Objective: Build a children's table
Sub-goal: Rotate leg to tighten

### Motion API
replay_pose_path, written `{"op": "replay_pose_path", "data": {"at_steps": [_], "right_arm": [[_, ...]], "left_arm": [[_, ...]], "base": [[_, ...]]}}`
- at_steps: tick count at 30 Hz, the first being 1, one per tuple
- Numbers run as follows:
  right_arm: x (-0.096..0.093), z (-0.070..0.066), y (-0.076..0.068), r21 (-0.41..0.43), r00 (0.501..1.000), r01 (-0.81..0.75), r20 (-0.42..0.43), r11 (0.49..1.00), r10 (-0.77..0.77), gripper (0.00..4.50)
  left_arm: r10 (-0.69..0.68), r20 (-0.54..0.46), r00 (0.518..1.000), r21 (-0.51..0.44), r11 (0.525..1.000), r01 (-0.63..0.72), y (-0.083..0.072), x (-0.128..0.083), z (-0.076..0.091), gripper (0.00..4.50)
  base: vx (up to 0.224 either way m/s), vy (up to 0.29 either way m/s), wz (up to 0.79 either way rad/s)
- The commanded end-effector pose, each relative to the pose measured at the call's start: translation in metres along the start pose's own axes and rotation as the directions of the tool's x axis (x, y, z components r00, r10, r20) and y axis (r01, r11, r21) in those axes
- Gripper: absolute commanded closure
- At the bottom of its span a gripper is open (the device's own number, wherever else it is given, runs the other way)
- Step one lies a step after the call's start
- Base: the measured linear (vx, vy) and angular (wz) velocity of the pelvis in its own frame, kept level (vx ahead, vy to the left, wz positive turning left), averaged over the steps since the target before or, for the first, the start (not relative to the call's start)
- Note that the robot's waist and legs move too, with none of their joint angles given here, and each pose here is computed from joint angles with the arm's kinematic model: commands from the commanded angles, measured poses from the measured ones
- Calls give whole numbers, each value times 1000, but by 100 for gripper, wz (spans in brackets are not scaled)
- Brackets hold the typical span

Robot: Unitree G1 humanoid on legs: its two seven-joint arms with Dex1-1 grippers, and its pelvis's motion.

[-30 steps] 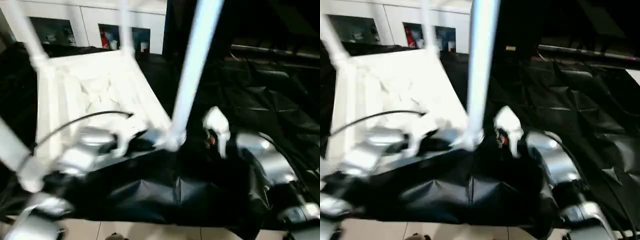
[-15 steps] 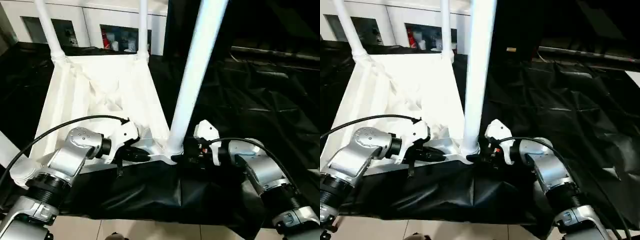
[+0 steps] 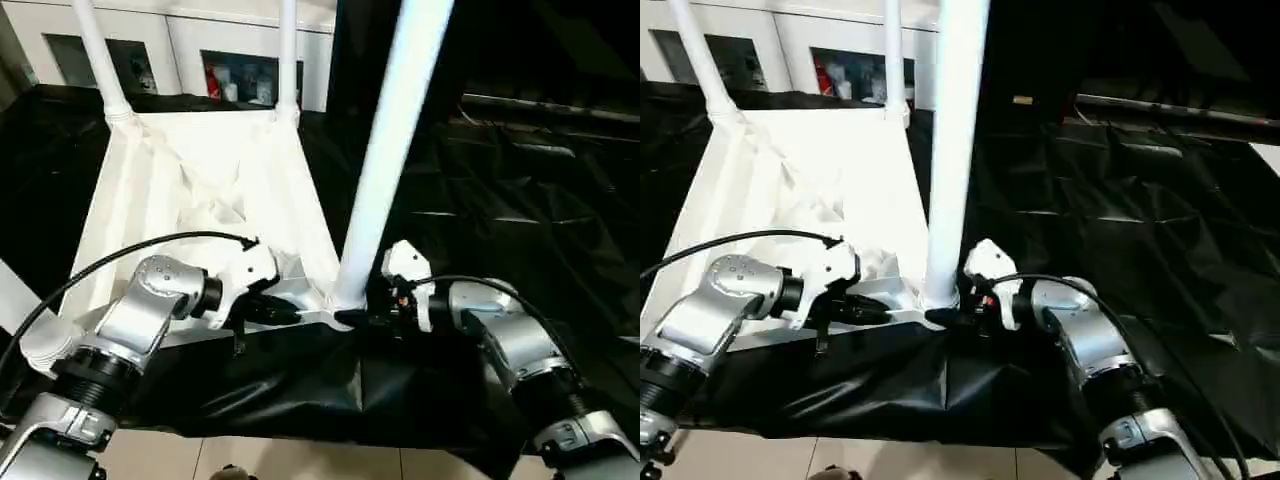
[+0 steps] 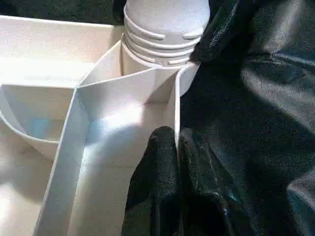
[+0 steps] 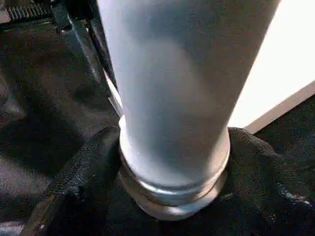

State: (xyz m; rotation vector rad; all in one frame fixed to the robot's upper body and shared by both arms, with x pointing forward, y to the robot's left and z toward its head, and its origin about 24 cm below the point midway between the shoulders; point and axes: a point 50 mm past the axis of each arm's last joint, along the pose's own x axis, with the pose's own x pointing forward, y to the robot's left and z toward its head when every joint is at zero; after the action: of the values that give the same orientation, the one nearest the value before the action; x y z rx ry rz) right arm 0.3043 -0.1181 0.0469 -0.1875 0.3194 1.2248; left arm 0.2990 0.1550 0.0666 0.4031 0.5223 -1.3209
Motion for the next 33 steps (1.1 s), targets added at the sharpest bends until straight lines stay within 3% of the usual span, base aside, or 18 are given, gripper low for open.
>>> {"op": "replay_pose_path", "data": {"at_steps": [1,8,15,20,26,27,28,30,33], "right_arm": [[-1,3,-2,-7,1000,0,12,1000,0,133],[1,2,-2,4,1000,-5,24,1000,5,173],[3,0,-1,12,1000,-4,28,1000,4,174],[9,-2,-6,65,989,117,80,991,-122,175],[27,-14,-13,239,914,378,57,894,-402,175],[32,-16,-15,267,866,476,26,838,-500,175],[34,-16,-16,273,856,492,20,827,-516,175],[43,-16,-19,326,780,599,-30,731,-625,175],[58,-9,-15,382,779,583,-14,717,-627,175]], "left_arm": [[-72,-8,997,3,997,72,-9,10,-2,450],[-74,-14,997,-2,997,74,-10,10,-3,450],[-73,-19,997,-7,997,73,-9,10,-5,450],[17,3,1000,-13,1000,-17,-2,13,-3,450],[241,-2,971,-71,968,-241,18,29,1,450],[299,4,954,-84,951,-297,22,36,5,450],[307,5,952,-89,948,-305,22,38,6,450],[372,12,928,-124,922,-368,25,52,14,450],[403,27,915,-139,908,-396,22,69,25,450]], "base": [[0,0,0],[0,0,0],[0,0,0],[0,0,0],[0,0,0],[0,0,0],[0,0,0],[0,0,0],[0,0,0]]}}
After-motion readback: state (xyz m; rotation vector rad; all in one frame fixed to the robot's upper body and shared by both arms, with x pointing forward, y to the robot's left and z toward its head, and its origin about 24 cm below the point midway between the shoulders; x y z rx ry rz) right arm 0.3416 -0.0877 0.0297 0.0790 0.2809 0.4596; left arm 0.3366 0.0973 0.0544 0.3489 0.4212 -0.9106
